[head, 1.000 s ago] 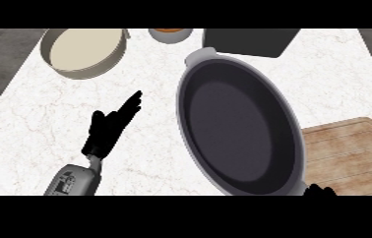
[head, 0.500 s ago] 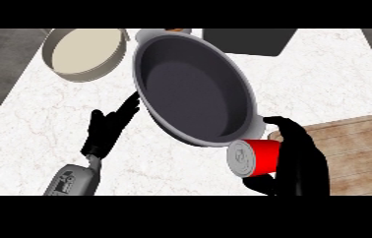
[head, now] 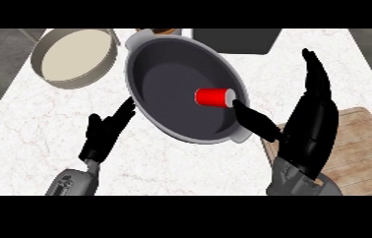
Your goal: Pick the can from the cutting board and place it in the pot
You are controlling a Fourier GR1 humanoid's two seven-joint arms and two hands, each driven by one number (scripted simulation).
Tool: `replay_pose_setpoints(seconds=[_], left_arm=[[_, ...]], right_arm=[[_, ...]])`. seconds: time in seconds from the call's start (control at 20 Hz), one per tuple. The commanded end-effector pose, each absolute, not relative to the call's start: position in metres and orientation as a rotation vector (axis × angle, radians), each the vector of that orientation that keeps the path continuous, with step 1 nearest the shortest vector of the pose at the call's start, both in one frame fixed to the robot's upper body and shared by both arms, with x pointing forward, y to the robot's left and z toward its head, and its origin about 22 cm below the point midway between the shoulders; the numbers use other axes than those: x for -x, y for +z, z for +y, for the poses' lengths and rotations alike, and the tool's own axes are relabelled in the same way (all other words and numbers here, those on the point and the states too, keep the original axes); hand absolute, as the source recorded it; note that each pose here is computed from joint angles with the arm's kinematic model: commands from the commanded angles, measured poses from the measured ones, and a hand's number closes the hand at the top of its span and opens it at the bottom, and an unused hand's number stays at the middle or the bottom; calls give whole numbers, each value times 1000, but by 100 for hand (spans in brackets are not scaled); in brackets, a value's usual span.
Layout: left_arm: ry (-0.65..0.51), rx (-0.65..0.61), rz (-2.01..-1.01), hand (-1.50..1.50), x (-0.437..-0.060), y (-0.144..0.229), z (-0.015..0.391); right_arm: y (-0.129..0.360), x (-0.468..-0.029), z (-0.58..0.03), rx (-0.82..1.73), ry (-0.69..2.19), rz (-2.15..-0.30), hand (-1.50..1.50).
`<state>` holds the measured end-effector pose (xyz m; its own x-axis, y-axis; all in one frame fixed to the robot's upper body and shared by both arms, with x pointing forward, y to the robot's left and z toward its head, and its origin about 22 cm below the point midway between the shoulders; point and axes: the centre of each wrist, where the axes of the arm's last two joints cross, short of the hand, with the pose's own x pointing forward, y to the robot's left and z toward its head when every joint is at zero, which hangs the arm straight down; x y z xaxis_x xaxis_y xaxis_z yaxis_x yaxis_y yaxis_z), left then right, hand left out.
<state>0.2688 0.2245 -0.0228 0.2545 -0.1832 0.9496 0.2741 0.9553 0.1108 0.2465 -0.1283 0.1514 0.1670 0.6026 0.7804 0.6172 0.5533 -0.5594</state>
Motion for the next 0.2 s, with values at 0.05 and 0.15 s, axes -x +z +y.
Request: replay_pose_setpoints(seconds=[0.05, 0.15], left_arm=[[-285, 52, -1290, 0, -257, -29, 229], [-269, 64, -1251, 0, -261, -28, 240]], right_arm=[[155, -253, -144, 1048, -291, -1562, -150], [148, -230, -146, 1010, -305, -1594, -150]])
